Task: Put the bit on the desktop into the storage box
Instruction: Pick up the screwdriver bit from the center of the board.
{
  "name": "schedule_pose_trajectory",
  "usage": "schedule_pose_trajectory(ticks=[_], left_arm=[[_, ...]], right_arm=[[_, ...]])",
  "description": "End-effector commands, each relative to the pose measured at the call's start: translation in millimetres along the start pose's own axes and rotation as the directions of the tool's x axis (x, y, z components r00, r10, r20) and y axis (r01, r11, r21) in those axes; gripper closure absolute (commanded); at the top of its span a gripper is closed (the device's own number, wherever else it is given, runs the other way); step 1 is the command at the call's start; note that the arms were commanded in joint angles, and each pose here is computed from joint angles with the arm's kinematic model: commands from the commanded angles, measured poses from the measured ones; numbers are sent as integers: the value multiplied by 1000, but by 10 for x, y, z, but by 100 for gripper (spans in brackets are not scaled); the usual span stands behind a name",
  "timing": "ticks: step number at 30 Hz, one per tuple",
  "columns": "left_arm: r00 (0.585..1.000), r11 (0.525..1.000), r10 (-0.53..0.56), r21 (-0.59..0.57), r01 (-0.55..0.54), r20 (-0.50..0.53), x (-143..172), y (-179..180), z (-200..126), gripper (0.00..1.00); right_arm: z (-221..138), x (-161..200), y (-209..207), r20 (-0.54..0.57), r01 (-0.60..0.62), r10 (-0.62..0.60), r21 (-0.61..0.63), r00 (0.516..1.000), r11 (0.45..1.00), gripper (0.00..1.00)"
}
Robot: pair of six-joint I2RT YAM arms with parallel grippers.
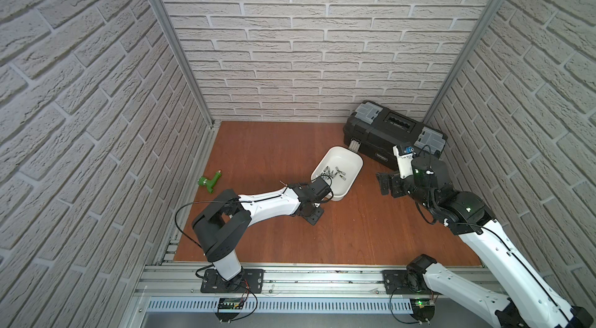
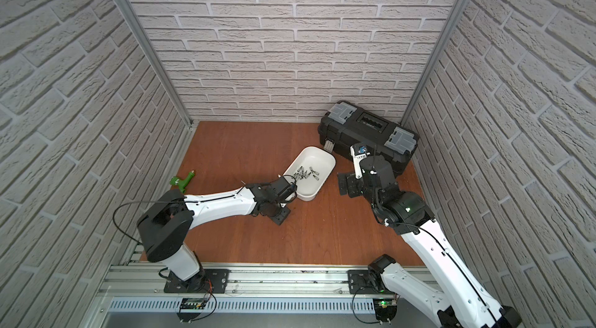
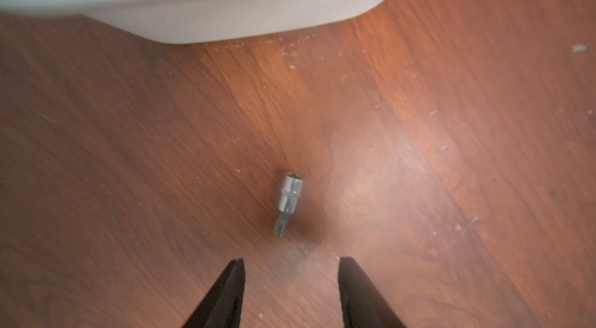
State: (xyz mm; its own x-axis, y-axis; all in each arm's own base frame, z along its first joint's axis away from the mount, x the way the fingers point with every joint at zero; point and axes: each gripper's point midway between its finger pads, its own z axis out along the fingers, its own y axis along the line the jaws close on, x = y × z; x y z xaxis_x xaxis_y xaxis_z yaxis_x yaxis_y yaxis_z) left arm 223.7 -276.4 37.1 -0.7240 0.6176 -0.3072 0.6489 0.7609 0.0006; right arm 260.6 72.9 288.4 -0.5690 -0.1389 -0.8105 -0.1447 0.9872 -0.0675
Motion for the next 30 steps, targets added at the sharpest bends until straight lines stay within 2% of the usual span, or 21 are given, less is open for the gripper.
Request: schedule_pose_trajectory(ticks=[1,18,30], left_arm=[[999,1000,-24,21,23,26,-134,-11,51,55],[1000,999,-23,26,23,-19,-163,-47,299,68],[999,1000,-24,-12,24,-35,-132,16,323,85]], right_arm=[[5,-33,-31,21,-13,13,16,1000,1000,1],[71,-76,-2,13,-7,7,15,1000,1000,1],[72,-88,-6,16,-3,3,18,1000,1000,1]])
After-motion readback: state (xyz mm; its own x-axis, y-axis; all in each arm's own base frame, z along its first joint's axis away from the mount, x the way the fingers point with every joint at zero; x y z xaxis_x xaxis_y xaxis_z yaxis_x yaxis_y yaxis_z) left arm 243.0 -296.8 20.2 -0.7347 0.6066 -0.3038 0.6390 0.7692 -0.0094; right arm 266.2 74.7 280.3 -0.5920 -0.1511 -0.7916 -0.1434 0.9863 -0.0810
